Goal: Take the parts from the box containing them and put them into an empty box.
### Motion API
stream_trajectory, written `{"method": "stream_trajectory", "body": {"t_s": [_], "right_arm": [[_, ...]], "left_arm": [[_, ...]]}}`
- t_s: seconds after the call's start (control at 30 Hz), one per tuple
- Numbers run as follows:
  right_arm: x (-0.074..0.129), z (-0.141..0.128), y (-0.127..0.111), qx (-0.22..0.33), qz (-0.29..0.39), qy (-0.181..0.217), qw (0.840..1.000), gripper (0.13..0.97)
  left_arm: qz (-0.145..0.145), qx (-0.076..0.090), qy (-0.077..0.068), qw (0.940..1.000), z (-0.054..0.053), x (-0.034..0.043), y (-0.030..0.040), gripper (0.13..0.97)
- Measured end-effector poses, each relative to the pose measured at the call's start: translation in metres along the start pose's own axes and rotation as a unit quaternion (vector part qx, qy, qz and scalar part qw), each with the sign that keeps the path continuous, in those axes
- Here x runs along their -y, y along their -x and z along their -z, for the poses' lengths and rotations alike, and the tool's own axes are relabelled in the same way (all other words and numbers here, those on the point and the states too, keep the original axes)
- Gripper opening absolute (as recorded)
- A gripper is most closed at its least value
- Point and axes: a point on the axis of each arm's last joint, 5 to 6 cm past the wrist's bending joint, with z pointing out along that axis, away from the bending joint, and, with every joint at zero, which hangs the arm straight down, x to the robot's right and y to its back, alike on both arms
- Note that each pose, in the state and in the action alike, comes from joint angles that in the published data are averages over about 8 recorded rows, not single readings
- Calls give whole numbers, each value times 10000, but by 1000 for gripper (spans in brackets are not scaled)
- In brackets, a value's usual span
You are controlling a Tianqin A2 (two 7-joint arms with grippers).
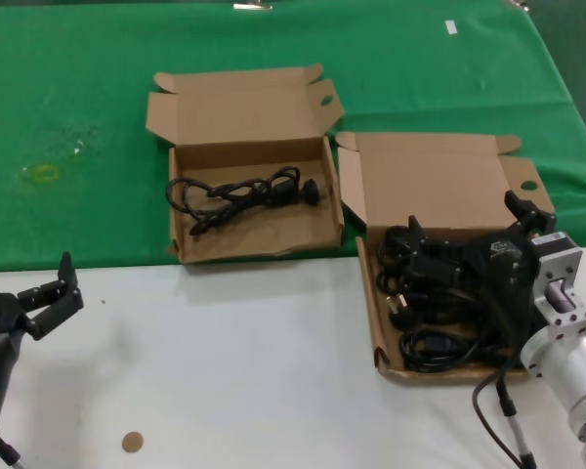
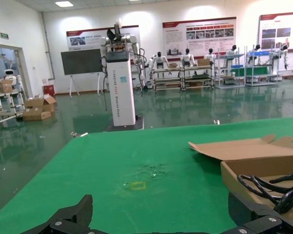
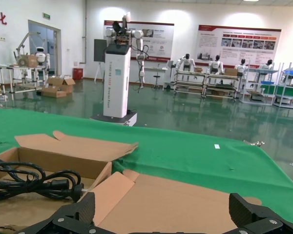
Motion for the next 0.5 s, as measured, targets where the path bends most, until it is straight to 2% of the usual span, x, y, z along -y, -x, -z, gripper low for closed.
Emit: {"method": "stream_trajectory", "body": {"t_s": [0.5], "right_arm": [[0,0,0,0,0,0,10000,966]], "left_arm": [[0,0,0,10000,0,0,0,966]]}}
